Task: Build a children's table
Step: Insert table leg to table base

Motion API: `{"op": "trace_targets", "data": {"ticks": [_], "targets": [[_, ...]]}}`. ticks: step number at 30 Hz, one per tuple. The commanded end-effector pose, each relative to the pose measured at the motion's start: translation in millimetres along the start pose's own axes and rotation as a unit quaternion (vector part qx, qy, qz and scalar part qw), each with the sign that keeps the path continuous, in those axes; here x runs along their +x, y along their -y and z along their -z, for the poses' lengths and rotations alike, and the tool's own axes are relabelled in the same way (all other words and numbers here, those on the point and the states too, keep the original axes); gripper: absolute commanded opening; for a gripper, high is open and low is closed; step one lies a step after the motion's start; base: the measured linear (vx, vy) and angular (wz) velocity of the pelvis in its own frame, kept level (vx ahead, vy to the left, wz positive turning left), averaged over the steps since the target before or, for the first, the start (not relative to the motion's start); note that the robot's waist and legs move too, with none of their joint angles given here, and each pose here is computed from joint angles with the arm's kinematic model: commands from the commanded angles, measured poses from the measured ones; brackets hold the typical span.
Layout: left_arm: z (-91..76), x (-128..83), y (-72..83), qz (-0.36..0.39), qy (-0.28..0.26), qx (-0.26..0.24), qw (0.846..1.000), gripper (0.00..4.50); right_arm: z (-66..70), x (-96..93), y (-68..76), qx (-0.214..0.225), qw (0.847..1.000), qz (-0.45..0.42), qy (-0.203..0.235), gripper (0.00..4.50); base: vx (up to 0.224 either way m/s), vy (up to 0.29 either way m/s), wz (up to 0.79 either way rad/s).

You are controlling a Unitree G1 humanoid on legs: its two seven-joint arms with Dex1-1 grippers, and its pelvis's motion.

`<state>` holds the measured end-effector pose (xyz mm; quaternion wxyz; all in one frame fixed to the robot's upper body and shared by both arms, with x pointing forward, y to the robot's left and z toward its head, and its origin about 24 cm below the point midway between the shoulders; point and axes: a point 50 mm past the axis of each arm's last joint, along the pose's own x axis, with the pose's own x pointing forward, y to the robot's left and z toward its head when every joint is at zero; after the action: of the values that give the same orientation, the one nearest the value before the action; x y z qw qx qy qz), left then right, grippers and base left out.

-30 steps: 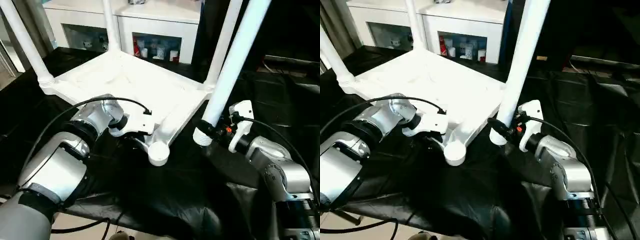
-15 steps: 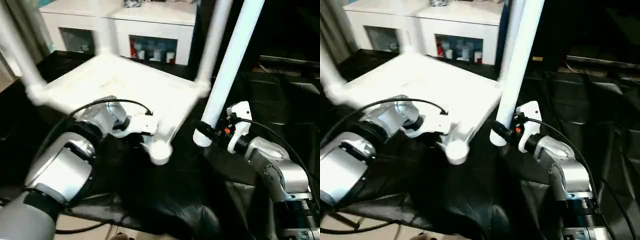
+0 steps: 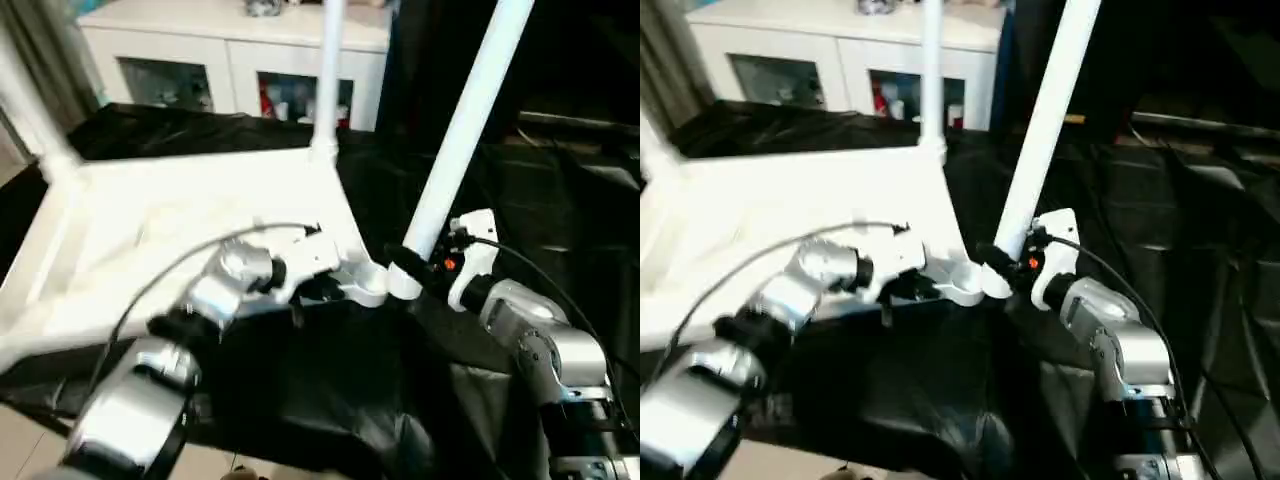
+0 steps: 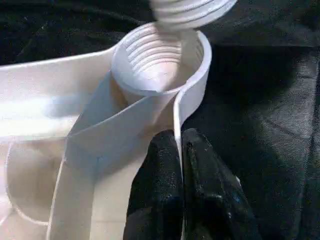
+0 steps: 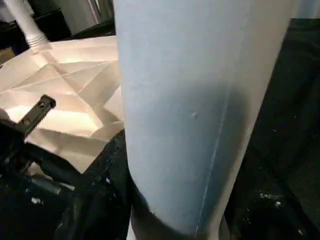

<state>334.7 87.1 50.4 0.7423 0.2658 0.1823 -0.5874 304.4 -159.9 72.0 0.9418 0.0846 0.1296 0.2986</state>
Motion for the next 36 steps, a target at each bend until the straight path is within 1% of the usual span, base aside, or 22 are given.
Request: {"op": "trace_targets", "data": {"ticks": [1, 3, 4, 5, 6, 7, 8, 9, 10, 13, 16, 23, 24, 27, 29, 30, 31, 34, 35, 36], "targets": [[14.7, 8, 15.1, 0.029, -0.028, 0.009, 0.999, 0.0, -7.4, 1.6, 2.0, -0.011, 1.0, 0.001, 0.002, 1.91, 0.0, 0.0, 0.0], [12.2, 7, 14.5, 0.019, -0.009, 0.021, 1.0, 0.0, -9.4, 2.2, 3.0, -0.015, 1.0, -0.001, 0.002, 1.91, 0.0, 0.0, 0.0], [11.8, 6, 14.2, 0.012, -0.005, 0.021, 1.0, 0.3, -9.9, 2.4, 3.3, -0.016, 1.0, -0.001, 0.002, 1.91, 0.0, 0.0, 0.0], [11.8, 6, 14.2, 0.012, -0.005, 0.021, 1.0, 0.47, -9.9, 2.4, 3.3, -0.016, 1.0, -0.001, 0.002, 1.91, 0.0, 0.0, 0.0], [10.3, 5, 12.5, 0.008, 0.005, 0.012, 1.0, 0.59, -10.5, 2.6, 3.5, -0.017, 1.0, -0.001, 0.002, 1.91, 0.0, 0.0, 0.0], [10.3, 5, 12.5, 0.008, 0.005, 0.012, 1.0, 0.59, -10.5, 2.6, 3.5, -0.017, 1.0, -0.001, 0.002, 1.91, 0.0, 0.0, 0.0], [9.8, 1, 11.0, 0.006, 0.01, 0.002, 1.0, 0.71, -11.1, 2.7, 3.8, -0.018, 1.0, -0.001, 0.002, 1.91, 0.0, 0.0, 0.0], [9.8, 1, 11.0, 0.006, 0.01, 0.002, 1.0, 0.83, -11.1, 2.7, 3.8, -0.018, 1.0, -0.001, 0.002, 1.91, 0.0, 0.0, 0.0], [9.7, -4, 9.4, 0.001, 0.012, -0.001, 1.0, 0.94, -11.5, 2.8, 3.9, -0.019, 1.0, -0.002, 0.003, 1.91, 0.0, 0.0, 0.0], [12.5, -15, 5.6, -0.006, 0.017, -0.015, 1.0, 0.94, -11.9, 3.6, 3.2, -0.02, 1.0, -0.007, 0.003, 1.91, 0.0, 0.0, 0.0], [15.7, -21, 4.2, 0.002, 0.015, -0.023, 1.0, 1.02, -11.8, 4.4, 2.7, -0.02, 1.0, -0.011, 0.002, 1.91, 0.0, 0.0, 0.0], [20.1, -30, -0.9, -0.008, 0.015, -0.042, 0.999, 1.02, -11.9, 4.7, 1.8, -0.022, 1.0, -0.019, 0.0, 1.91, 0.0, 0.0, 0.0], [20.0, -30, -0.9, -0.009, 0.016, -0.041, 0.999, 0.74, -11.9, 4.7, 2.1, -0.023, 1.0, -0.018, 0.0, 1.91, 0.0, 0.0, 0.0], [20.1, -31, -0.5, -0.01, 0.018, -0.042, 0.999, 0.6, -12.4, 4.9, 2.0, -0.024, 1.0, -0.02, 0.001, 1.91, 0.0, 0.0, 0.0], [20.4, -30, 0.1, -0.008, 0.019, -0.045, 0.999, 0.3, -13.2, 5.2, 1.5, -0.025, 0.999, -0.022, 0.003, 1.91, 0.0, 0.0, 0.0], [20.4, -30, 0.1, -0.008, 0.019, -0.045, 0.999, 0.22, -13.2, 5.2, 1.5, -0.025, 0.999, -0.022, 0.003, 1.91, 0.0, 0.0, 0.0], [21.9, -29, 1.6, -0.004, 0.014, -0.045, 0.999, 0.19, -16.2, 7.4, -1.8, -0.028, 0.999, -0.034, 0.009, 1.91, 0.0, 0.0, 0.0], [24.3, -27, 2.7, -0.001, 0.005, -0.043, 0.999, 0.06, -18.6, 9.6, -5.1, -0.033, 0.998, -0.047, 0.01, 1.91, 0.0, 0.0, 0.0], [24.5, -27, 2.7, -0.001, 0.004, -0.043, 0.999, 0.02, -18.7, 9.8, -5.3, -0.033, 0.998, -0.048, 0.01, 1.91, 0.0, 0.0, 0.0], [26.2, -27, 3.0, 0.0, -0.002, -0.041, 0.999, 0.0, -19.1, 13.3, -8.5, -0.041, 0.997, -0.061, 0.002, 1.91, 0.0, 0.0, 0.0]]}}
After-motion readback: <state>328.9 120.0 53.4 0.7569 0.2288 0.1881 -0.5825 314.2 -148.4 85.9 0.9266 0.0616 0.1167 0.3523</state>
